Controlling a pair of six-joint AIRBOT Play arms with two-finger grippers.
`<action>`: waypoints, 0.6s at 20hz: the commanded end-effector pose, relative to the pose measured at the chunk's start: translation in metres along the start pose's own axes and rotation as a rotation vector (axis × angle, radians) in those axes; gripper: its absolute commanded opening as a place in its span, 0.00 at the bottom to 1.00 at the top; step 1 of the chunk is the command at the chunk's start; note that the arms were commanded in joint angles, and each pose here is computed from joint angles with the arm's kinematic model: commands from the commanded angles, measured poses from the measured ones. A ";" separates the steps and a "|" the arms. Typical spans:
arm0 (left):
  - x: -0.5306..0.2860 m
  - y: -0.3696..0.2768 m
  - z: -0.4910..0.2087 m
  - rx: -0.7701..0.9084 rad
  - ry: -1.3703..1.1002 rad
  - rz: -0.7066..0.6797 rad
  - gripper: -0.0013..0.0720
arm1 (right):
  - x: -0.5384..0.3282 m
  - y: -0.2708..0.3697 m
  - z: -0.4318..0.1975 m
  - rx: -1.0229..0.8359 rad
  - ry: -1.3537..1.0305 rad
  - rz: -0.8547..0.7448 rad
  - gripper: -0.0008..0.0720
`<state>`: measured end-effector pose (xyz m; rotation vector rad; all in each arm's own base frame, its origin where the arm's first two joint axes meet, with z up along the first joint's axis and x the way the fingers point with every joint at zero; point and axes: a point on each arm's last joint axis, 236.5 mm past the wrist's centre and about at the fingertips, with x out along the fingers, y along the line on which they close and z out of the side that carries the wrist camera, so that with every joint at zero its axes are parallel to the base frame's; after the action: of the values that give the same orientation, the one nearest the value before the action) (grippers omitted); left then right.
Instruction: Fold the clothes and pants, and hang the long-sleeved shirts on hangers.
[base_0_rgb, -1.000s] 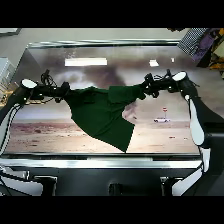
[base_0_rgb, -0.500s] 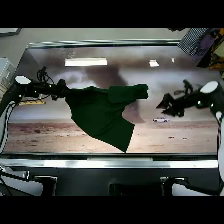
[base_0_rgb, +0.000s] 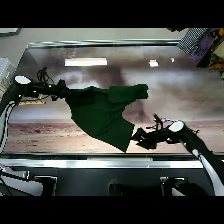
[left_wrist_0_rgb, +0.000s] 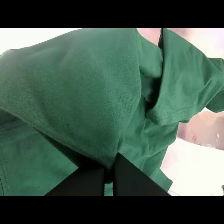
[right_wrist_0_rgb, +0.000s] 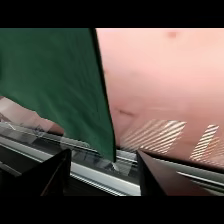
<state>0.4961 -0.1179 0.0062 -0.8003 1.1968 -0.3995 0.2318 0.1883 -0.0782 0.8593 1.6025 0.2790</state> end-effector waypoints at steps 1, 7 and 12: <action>0.000 0.000 0.000 0.001 0.001 0.000 0.04 | 0.021 0.007 -0.003 0.019 -0.063 -0.005 0.69; 0.000 0.001 0.000 0.002 0.000 0.002 0.04 | 0.024 0.014 0.014 0.079 -0.133 0.027 0.69; 0.000 0.001 0.000 0.005 0.000 0.002 0.04 | 0.044 -0.006 0.012 0.137 -0.078 -0.017 0.68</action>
<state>0.4957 -0.1179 0.0058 -0.7986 1.1986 -0.4002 0.2408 0.2126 -0.1027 0.9575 1.5567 0.1564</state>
